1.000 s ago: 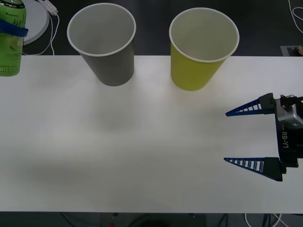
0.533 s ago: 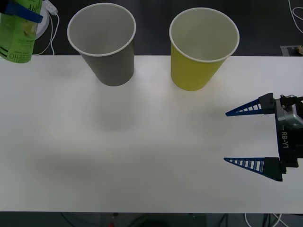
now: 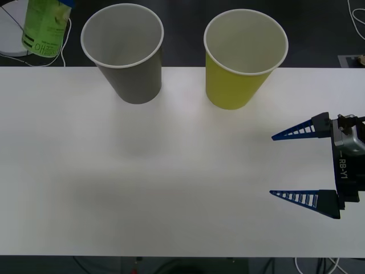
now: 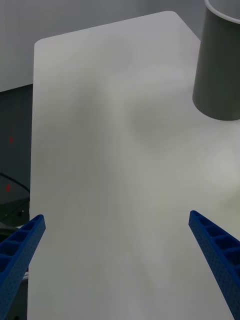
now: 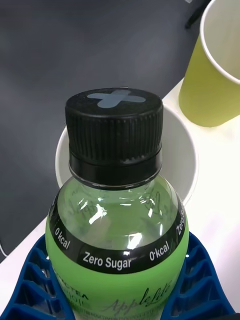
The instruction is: Put the can into the green bin and the plastic bottle into the gray bin
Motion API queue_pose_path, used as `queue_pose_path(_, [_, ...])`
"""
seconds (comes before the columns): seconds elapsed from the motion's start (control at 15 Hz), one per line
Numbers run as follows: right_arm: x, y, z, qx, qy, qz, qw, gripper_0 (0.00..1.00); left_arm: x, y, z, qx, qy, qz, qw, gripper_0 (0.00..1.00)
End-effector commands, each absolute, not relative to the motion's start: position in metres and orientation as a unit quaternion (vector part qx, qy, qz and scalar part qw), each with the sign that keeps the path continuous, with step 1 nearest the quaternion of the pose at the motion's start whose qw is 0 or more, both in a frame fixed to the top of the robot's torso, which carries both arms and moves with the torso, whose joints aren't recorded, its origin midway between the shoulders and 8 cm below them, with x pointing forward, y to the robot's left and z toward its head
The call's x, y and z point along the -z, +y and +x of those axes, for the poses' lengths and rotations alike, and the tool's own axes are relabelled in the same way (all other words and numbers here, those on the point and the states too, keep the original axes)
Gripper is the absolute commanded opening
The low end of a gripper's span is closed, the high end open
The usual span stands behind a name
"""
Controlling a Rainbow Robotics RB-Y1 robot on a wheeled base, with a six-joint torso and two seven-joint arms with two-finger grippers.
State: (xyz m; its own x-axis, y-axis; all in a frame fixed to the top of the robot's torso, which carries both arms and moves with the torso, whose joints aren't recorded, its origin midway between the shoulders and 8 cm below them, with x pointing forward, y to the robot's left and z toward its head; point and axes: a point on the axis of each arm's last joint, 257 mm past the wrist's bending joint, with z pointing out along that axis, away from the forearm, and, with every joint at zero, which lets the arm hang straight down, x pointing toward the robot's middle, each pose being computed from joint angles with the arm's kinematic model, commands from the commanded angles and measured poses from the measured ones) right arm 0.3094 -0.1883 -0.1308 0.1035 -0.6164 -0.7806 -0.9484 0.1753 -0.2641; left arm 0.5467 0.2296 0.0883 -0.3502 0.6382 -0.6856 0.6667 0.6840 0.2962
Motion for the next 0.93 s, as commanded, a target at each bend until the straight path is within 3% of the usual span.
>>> queue_pose_path(0.07, [0.131,-0.188,0.309,-0.197,0.640,-0.611,0.422,1.00,-0.091,0.215,0.556,0.027,0.821,0.401,0.405,0.00])
queue_pose_path(0.73, [0.131,-0.188,0.309,-0.197,0.640,-0.611,0.422,1.00,-0.108,0.165,0.591,0.031,0.818,0.417,0.396,0.00])
queue_pose_path(0.93, [0.131,-0.188,0.309,-0.197,0.640,-0.611,0.422,1.00,-0.107,0.151,0.600,0.012,0.813,0.422,0.401,0.00])
